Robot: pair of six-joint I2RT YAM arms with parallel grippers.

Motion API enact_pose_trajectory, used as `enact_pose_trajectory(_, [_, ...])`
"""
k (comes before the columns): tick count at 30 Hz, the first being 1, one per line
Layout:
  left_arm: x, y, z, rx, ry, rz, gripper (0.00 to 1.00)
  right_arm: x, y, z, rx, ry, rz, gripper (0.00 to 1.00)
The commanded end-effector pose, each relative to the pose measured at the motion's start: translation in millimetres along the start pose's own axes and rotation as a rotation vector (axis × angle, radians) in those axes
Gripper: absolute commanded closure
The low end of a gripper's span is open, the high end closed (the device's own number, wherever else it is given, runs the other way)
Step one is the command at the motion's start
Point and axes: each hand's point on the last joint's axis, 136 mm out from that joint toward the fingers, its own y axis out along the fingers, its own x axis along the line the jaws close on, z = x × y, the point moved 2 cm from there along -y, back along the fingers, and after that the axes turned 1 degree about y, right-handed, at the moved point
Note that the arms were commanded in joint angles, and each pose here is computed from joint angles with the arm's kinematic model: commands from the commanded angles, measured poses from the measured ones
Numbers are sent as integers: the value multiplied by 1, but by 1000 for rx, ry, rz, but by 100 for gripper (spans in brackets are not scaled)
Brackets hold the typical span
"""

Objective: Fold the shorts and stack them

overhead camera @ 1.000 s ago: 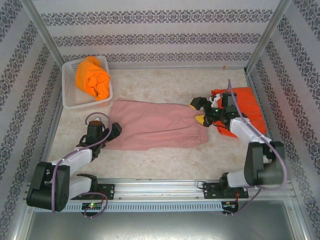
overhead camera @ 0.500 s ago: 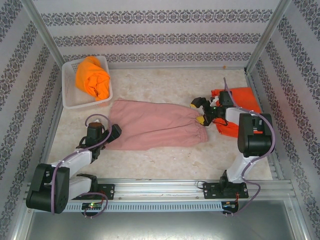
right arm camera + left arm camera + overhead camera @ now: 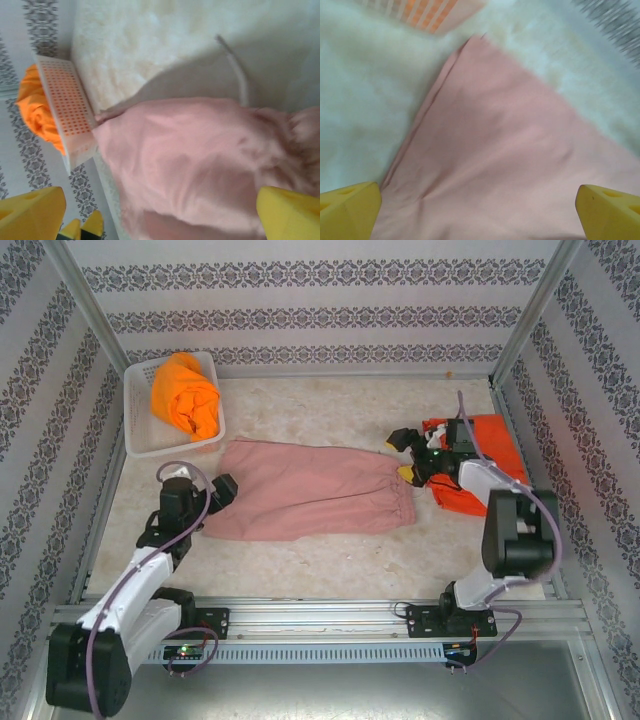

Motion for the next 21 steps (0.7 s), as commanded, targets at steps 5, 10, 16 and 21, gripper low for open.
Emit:
enact_pose_trajectory(5, [-26,-22,-19,-15,-28,94,0,12,-42,33,-74,-72,-18,2])
enact_pose_trajectory(10, [-31,-12,-13,29,-69,122,0,-21,-40,54,-49,-36,31,2])
enact_pose_trajectory(16, [-32,-10,-13,36,-69,125,0,-77,-27,67,-14,-7,181,2])
enact_pose_trajectory(21, [-33,-12,-13,37,-64,125,0,-112,-12,83,55,27,251,2])
